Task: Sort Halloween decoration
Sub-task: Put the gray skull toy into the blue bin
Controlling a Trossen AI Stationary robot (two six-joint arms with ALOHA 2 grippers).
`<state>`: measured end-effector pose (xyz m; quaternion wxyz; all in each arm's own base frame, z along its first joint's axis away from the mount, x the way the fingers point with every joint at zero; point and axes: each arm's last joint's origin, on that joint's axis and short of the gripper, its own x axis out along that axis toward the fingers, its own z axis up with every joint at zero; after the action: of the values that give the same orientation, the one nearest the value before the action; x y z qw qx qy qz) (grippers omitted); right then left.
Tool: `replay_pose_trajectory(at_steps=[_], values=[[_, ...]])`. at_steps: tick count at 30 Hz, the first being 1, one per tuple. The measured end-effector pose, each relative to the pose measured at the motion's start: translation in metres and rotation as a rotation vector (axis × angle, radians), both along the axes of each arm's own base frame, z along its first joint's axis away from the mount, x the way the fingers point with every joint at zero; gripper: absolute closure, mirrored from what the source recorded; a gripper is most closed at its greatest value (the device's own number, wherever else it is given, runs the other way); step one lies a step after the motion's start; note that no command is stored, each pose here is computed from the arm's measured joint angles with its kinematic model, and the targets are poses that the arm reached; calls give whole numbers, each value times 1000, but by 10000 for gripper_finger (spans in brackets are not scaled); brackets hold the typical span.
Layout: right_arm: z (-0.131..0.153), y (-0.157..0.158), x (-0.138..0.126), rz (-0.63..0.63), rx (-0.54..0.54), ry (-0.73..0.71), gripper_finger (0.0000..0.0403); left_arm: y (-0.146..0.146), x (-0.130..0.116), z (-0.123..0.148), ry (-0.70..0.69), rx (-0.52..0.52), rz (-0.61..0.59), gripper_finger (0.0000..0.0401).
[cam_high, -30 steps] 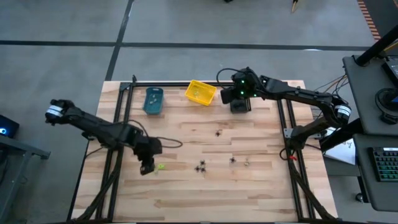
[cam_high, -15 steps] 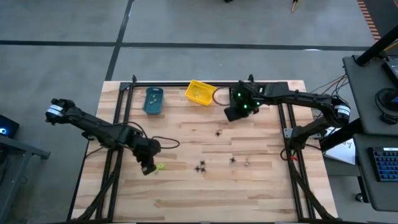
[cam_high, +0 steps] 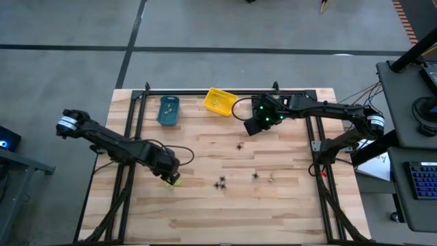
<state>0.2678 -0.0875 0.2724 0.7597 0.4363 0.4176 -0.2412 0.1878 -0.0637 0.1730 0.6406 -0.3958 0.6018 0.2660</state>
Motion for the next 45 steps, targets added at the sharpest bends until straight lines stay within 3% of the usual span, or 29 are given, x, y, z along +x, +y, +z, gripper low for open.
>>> replay_pose_trajectory(at_steps=[6,26,31,39,45], values=[[0,0,0,1,-1,-1,333,-2,5,-13,64,20,2,277],[0,0,0,11,-9,-3,339,-10,13,-32,118,37,-23,277],[0,0,0,11,-11,-3,340,-10,13,-35,132,38,-23,303],[0,0,0,14,-12,-2,339,-10,13,-34,131,43,-29,386],[0,0,0,22,-17,-2,339,-10,14,-16,58,22,-67,394]])
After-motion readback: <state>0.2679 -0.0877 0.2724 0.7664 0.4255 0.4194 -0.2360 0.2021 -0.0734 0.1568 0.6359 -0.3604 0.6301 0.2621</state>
